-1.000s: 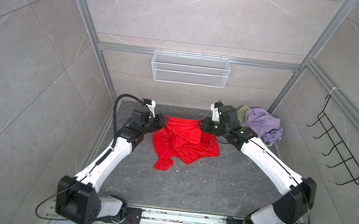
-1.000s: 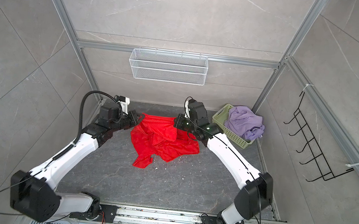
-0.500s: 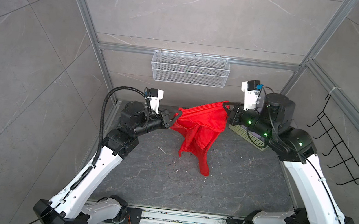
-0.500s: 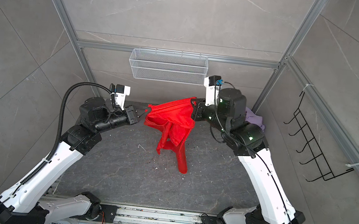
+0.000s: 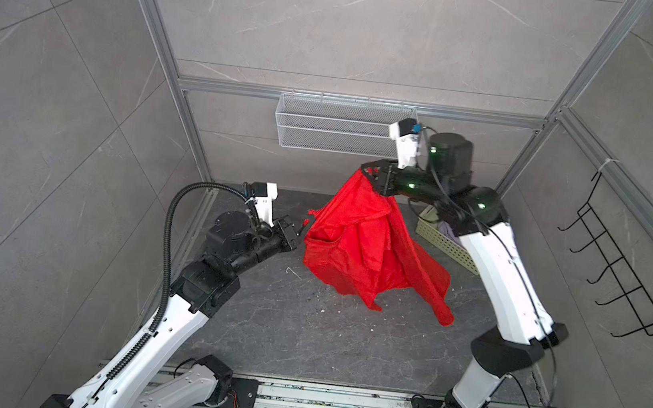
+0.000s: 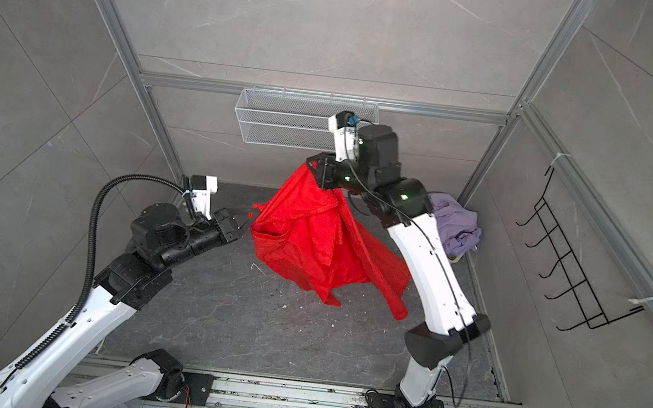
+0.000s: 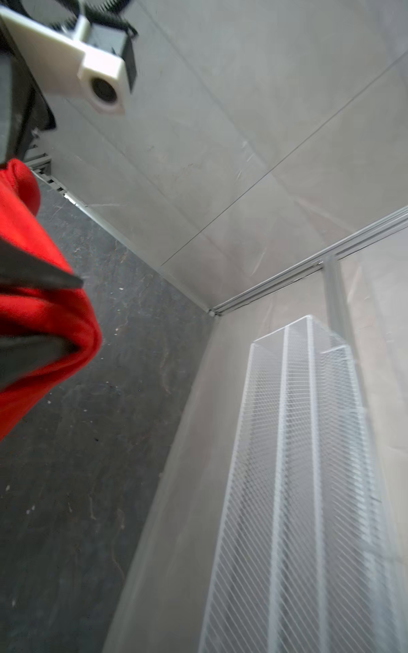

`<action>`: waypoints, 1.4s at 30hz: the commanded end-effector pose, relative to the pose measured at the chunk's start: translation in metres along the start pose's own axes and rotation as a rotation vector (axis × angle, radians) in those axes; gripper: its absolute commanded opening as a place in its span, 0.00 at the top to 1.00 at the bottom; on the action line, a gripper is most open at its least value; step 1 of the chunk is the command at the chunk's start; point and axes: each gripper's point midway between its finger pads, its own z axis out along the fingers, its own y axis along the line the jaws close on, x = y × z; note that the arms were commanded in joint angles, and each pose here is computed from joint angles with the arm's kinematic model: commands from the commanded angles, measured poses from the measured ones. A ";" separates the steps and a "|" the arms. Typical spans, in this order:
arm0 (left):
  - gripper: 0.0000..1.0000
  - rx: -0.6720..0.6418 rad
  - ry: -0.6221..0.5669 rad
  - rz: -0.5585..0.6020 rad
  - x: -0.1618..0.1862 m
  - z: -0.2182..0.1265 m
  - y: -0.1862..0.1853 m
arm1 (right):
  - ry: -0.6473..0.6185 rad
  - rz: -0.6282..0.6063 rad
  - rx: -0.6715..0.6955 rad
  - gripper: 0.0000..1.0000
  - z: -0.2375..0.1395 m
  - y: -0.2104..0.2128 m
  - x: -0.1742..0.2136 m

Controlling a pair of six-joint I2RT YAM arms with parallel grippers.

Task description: Fold and stack the t-shirts

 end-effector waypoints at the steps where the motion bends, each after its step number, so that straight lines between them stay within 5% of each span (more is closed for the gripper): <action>1: 0.55 -0.555 -0.079 -0.232 0.027 -0.023 0.135 | 0.129 0.070 0.138 0.26 0.064 -0.056 0.043; 4: 0.35 -0.711 -0.179 -0.247 0.033 -0.052 0.181 | 0.159 0.071 0.215 0.25 0.068 -0.071 0.051; 8: 0.31 -0.764 -0.195 -0.137 0.027 -0.066 0.189 | 0.171 0.057 0.254 0.25 0.051 -0.075 0.058; 13: 0.31 -0.703 0.165 0.004 0.060 -0.014 0.177 | 0.235 0.133 0.358 0.26 0.021 -0.099 0.111; 17: 0.44 -0.518 0.507 0.043 0.114 0.049 0.157 | 0.289 0.269 0.470 0.26 -0.014 -0.131 0.173; 24: 0.46 -0.493 0.841 0.180 0.197 0.095 0.155 | 0.334 0.574 0.623 0.26 -0.085 -0.189 0.279; 29: 0.47 -0.538 0.931 0.182 0.231 0.109 0.169 | 0.341 0.699 0.657 0.25 -0.116 -0.202 0.328; 37: 0.49 -0.592 0.936 0.156 0.245 0.119 0.190 | 0.368 0.821 0.601 0.23 -0.110 -0.203 0.381; 42: 0.60 -0.602 0.918 0.130 0.251 0.126 0.198 | 0.378 0.876 0.587 0.24 -0.105 -0.204 0.403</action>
